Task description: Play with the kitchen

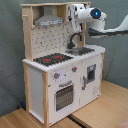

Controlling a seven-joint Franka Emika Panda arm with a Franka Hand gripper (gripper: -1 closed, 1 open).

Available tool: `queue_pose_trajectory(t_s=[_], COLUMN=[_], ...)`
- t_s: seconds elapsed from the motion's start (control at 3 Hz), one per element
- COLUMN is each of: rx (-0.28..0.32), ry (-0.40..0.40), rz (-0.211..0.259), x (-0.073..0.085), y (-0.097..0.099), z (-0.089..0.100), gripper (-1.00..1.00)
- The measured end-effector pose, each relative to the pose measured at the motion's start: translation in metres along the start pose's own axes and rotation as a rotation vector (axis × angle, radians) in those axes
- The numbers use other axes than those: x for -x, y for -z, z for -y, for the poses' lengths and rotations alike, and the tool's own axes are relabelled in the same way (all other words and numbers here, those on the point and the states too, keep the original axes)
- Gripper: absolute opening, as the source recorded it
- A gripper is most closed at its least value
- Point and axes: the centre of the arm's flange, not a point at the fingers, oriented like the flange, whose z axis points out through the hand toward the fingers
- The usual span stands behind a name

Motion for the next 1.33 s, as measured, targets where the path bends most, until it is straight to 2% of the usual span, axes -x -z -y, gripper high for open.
queue_pose_trajectory(t_s=[0.33,0.67,1.0,1.33], rx=[0.074,0.121,0.125,0.146], ry=[0.063,0.095,0.097,0.106], rz=[-0.047,-0.045,-0.044,-0.038], x=[-0.026,-0.033,-0.033,-0.035], y=[0.04,0.061,0.062,0.067], z=[0.0,0.012,0.012,0.014], gripper=[-1.0,-1.0,1.0,1.0])
